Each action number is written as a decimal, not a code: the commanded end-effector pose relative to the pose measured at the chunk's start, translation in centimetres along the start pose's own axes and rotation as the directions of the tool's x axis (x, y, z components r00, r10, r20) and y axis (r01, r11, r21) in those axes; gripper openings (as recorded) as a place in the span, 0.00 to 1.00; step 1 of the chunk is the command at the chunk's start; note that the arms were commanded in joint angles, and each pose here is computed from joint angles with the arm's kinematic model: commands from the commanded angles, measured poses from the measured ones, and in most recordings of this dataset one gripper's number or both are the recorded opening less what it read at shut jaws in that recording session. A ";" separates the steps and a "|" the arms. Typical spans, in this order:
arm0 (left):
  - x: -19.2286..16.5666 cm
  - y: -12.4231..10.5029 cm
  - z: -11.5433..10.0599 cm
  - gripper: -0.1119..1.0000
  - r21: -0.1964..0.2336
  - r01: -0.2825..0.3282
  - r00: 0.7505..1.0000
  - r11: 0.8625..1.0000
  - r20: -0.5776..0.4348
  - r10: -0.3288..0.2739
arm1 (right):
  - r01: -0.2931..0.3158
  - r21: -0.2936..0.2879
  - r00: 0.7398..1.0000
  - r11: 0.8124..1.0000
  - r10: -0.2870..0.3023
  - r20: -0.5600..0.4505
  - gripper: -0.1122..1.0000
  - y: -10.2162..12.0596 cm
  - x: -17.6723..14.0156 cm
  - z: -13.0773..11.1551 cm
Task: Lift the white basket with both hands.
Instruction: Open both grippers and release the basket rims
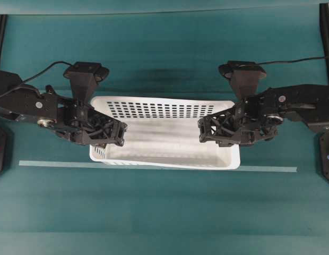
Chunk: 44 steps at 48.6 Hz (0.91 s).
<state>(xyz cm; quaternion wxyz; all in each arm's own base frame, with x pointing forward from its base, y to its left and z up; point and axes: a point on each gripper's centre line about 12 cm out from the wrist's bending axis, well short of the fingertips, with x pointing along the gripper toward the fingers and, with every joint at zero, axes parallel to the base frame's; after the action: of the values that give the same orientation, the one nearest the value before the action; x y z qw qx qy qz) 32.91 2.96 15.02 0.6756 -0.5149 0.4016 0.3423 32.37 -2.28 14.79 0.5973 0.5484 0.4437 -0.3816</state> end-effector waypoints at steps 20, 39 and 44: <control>0.5 -0.5 0.5 0.33 0.006 0.024 1.000 1.000 0.014 -0.024 | -0.063 -0.015 0.998 0.998 0.064 0.025 0.27 -0.1 1.2 0.3; 0.6 -0.6 0.5 0.83 0.004 0.045 0.999 0.999 0.021 -0.045 | -0.091 -0.032 0.995 0.995 0.092 0.043 0.40 -0.2 1.4 1.1; 0.8 -0.7 0.6 0.82 0.004 0.055 0.998 0.998 0.024 -0.055 | -0.078 -0.025 0.996 0.997 0.079 0.045 0.64 -0.4 1.4 1.5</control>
<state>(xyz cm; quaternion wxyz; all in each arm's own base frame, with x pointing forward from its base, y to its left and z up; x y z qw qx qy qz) 33.39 3.04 15.20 0.6861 -0.5213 0.3850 0.3306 32.30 -3.52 13.96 0.6306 0.5528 0.4081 -0.3608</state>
